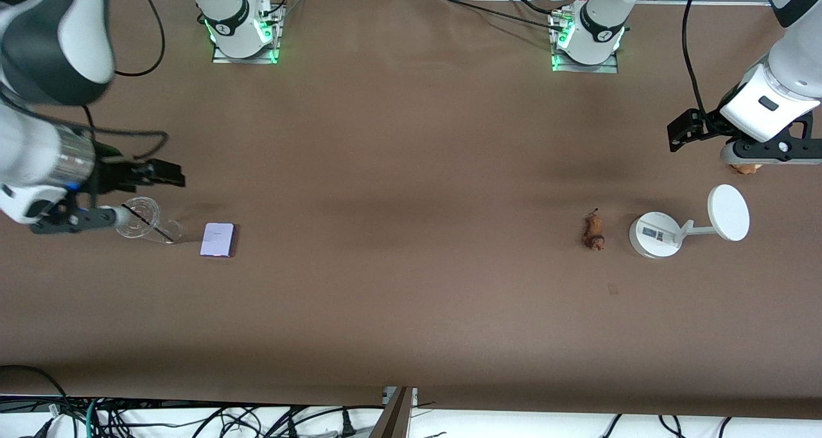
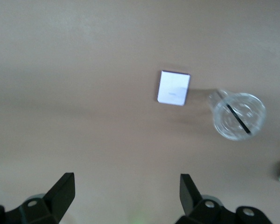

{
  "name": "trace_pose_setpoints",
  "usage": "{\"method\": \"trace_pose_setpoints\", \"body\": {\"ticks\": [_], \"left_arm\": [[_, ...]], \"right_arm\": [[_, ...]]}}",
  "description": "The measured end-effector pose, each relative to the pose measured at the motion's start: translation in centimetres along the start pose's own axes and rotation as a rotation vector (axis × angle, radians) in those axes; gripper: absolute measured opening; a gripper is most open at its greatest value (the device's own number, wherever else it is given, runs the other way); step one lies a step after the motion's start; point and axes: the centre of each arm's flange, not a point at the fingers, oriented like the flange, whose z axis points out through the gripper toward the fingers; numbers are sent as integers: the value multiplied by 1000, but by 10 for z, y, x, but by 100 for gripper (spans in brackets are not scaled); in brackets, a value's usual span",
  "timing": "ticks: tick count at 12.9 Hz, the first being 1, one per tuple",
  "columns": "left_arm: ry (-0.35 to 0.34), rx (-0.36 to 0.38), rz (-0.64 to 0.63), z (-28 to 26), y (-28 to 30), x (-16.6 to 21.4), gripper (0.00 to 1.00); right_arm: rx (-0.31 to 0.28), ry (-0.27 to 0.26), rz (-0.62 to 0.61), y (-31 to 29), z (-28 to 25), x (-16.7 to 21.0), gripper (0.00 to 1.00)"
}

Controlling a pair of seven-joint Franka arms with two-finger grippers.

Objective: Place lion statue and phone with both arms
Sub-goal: 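Lower the phone beside the clear cup, open and raise the right gripper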

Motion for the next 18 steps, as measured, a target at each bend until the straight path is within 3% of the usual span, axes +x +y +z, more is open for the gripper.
{"method": "trace_pose_setpoints", "body": {"ticks": [4, 13, 18], "left_arm": [[0, 0, 0, 0, 0, 0, 100], [-21, 1, 1, 2, 0, -2, 100], [-21, 2, 2, 0, 1, -3, 100]], "right_arm": [[-20, 15, 32, 16, -43, -20, 100], [-28, 10, 32, 14, -44, -20, 100], [-17, -24, 22, 42, -51, -47, 100]]}}
